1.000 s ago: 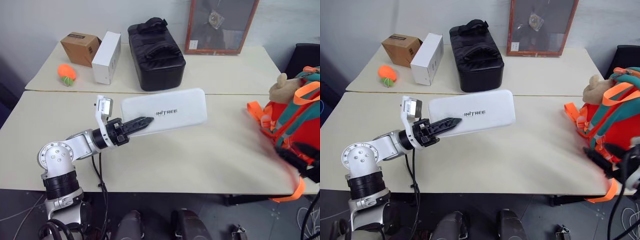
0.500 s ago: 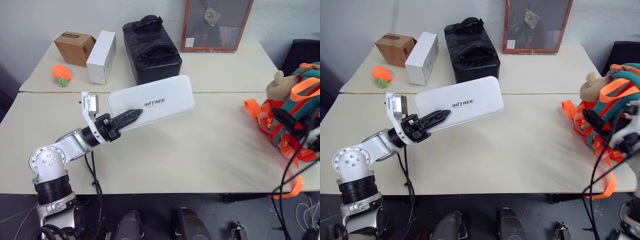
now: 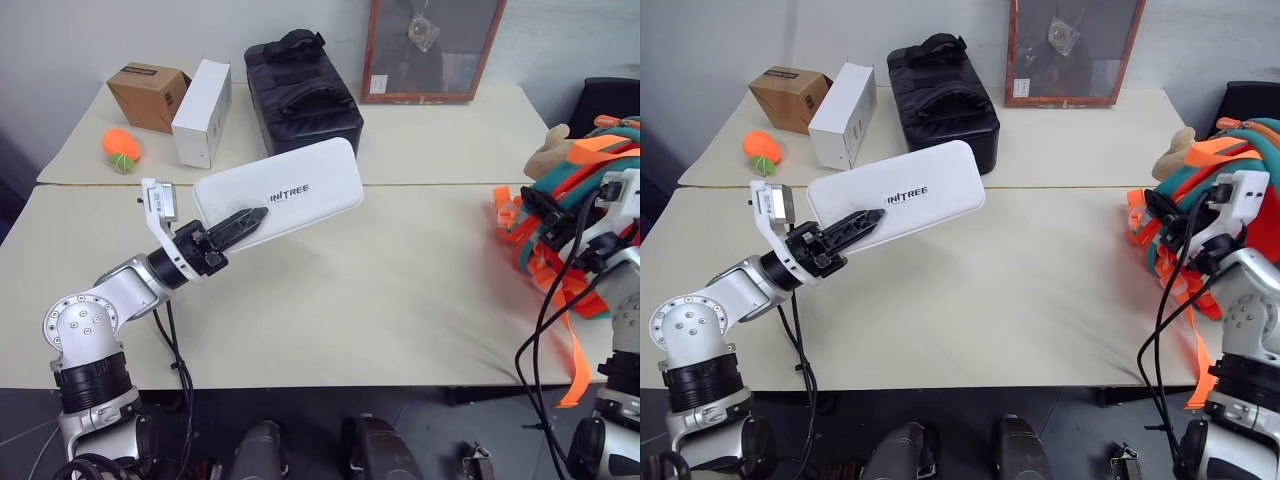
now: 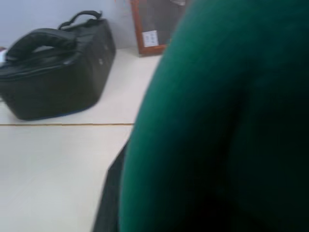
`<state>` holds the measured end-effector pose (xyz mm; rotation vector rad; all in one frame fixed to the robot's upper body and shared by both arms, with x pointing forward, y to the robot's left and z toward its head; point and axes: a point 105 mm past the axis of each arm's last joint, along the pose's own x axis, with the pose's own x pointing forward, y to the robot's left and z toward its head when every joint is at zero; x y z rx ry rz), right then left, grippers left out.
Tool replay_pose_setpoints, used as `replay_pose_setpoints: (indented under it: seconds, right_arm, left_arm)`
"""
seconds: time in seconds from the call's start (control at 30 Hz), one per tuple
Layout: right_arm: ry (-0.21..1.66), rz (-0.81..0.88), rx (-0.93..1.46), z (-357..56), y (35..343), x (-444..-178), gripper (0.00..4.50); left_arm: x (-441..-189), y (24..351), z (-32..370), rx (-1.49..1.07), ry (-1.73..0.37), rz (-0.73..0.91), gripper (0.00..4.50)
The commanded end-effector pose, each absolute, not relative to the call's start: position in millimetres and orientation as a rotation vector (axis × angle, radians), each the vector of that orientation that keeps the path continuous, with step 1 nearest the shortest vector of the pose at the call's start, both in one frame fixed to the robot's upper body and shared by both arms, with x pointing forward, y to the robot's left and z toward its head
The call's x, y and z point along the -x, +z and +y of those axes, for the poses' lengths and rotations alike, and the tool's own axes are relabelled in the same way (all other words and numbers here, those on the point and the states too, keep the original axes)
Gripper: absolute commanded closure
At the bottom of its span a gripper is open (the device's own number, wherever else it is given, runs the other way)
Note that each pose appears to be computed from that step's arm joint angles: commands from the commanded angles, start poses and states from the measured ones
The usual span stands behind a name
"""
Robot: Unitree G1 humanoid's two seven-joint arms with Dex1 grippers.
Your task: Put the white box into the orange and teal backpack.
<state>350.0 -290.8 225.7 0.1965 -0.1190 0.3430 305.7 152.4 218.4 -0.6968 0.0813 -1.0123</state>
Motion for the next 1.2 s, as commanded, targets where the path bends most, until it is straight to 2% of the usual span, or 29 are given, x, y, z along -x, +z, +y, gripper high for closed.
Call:
replay_pose_setpoints:
  seconds: [0.03,0.2,0.33,0.4,0.57,0.67,0.83,0.97,1.2]
  right_arm:
    - [0.666,-0.165,-0.165,-243.5,260.6,-329.7,4.46]
    - [1.126,-0.07,-0.125,-178.1,274.3,-284.7,4.46]
    - [1.409,-0.039,-0.119,-151.2,292.5,-254.9,4.46]
    - [1.492,-0.025,-0.12,-144.8,298.5,-246.5,4.46]
    - [1.61,0.058,-0.113,-135.3,295.4,-232.2,4.46]
    - [1.61,0.076,-0.116,-138.3,290.5,-231.5,4.46]
    - [1.584,0.077,-0.129,-142.4,288.3,-237.5,4.46]
    - [1.582,0.102,-0.131,-147.3,282.4,-235.9,4.46]
    - [1.586,0.115,-0.14,-153.0,284.1,-233.2,4.46]
  left_arm:
    - [-305.1,242.0,156.7,0.667,-1.014,-0.013,3.16]
    - [-307.2,260.6,154.9,0.595,-1.038,-0.032,3.16]
    - [-300.8,289.7,152.4,0.497,-1.114,-0.082,3.16]
    - [-299.0,298.8,152.5,0.454,-1.135,-0.102,3.16]
    - [-287.2,323.5,157.3,0.387,-1.191,-0.174,3.16]
    - [-281.0,326.9,154.2,0.339,-1.227,-0.17,3.16]
    - [-287.5,314.3,150.9,0.23,-1.203,-0.131,3.16]
    - [-305.0,303.8,153.5,0.147,-1.162,-0.133,3.16]
    - [-316.3,295.3,143.7,-0.019,-1.251,-0.099,3.16]
